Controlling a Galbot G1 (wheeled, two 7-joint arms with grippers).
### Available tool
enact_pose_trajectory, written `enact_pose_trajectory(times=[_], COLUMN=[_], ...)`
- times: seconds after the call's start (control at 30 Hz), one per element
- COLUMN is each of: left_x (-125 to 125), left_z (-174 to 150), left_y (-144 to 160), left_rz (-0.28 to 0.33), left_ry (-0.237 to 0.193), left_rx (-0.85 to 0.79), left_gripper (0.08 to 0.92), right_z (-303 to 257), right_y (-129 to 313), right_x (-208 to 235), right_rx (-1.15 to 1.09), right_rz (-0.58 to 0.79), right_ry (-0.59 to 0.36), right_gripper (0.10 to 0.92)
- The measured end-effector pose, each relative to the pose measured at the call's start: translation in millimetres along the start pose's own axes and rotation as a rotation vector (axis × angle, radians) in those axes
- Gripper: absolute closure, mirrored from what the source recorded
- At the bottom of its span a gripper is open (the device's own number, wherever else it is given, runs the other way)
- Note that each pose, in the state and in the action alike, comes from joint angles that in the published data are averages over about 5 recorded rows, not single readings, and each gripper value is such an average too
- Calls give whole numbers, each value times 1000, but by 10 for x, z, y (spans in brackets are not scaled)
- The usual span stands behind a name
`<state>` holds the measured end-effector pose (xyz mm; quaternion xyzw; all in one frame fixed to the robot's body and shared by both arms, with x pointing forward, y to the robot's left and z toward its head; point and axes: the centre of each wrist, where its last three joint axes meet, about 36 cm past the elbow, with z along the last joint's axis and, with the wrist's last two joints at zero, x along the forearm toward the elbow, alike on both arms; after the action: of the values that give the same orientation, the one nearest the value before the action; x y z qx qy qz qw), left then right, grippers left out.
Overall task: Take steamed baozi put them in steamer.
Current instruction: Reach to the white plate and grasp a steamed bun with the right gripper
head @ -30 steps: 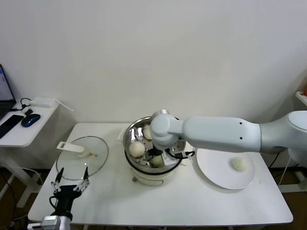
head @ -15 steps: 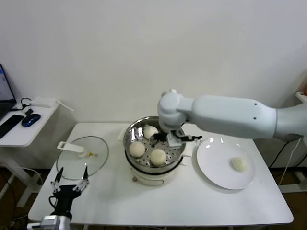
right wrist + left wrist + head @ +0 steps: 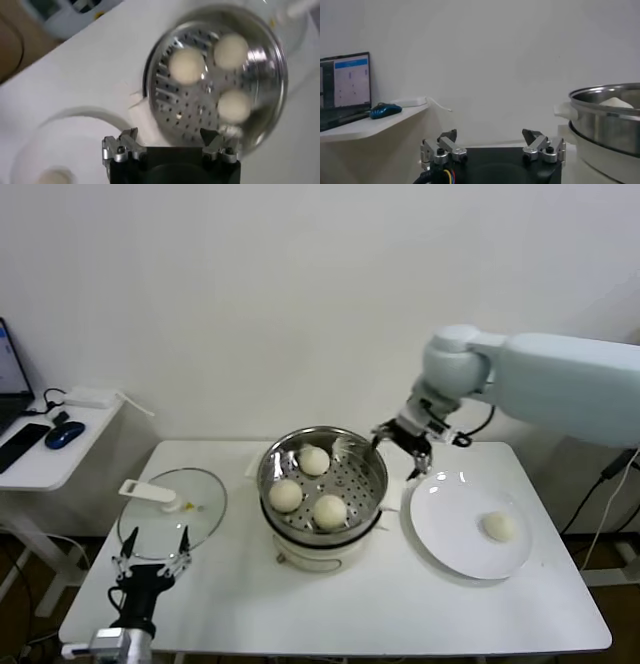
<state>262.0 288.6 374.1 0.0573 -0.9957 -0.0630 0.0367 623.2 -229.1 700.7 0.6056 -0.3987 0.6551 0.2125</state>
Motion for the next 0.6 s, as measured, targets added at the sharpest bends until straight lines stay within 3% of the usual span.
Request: enact_pose_trajectory(times=[0.3, 0.6], left_x=[7, 34], left_z=[-10, -22], left_y=[-25, -29], left_rz=[11, 17], left_ry=[-1, 1], left_rx=[-8, -13], left_gripper=[177, 177], right_z=[907, 1410], right_y=[810, 1528], right_x=[-159, -657], right_rx=[-406, -612], right_rz=[39, 4], right_ry=[17, 47], right_gripper=[200, 200])
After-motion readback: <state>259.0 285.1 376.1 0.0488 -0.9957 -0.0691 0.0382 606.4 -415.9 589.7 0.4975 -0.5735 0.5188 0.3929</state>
